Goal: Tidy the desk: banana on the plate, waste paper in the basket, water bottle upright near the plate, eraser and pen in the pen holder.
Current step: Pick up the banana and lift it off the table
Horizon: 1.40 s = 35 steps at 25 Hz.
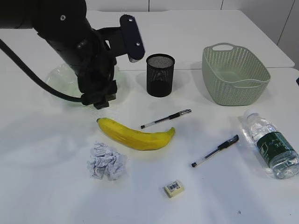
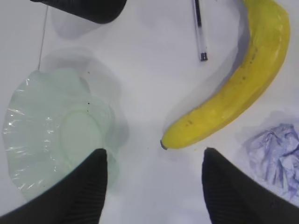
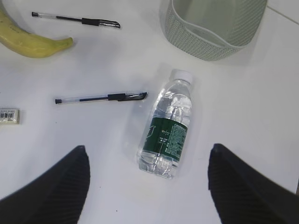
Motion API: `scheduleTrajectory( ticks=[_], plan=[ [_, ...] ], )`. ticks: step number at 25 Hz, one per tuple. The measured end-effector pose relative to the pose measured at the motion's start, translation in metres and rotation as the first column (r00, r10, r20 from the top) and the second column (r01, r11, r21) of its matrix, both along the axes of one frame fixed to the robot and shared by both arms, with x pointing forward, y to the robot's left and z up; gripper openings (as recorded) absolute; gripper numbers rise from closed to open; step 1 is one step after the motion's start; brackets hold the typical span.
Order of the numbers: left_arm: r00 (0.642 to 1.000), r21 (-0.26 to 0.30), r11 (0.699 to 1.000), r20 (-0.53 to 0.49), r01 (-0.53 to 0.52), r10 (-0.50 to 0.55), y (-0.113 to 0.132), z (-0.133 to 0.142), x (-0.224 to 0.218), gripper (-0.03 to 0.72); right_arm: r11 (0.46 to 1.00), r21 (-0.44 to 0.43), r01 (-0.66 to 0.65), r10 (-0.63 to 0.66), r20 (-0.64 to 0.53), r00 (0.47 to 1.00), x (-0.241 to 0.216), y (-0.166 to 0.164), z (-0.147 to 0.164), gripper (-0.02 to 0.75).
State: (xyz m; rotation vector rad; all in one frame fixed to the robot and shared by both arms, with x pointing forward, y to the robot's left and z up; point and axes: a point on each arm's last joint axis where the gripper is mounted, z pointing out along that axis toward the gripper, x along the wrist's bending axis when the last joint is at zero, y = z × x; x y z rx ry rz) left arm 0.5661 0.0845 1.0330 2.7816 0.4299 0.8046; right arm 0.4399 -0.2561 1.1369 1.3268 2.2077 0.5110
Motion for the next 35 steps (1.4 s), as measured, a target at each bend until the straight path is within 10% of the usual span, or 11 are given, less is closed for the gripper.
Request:
scheduleTrajectory(
  ticks=[12, 35],
  plan=[
    [0.989, -0.091, 0.995, -0.149, -0.040, 0.026, -0.010, 0.018, 0.029, 0.449, 1.000, 0.004, -0.002, 0.002, 0.017, 1.000, 0.001, 0.000, 0.001, 0.586],
    [0.918, -0.098, 0.992, -0.381, 0.075, -0.107, -0.028, -0.025, 0.041, 0.395, 1.000, 0.004, -0.002, 0.002, 0.018, 1.000, 0.001, 0.000, 0.001, 0.587]
  ],
)
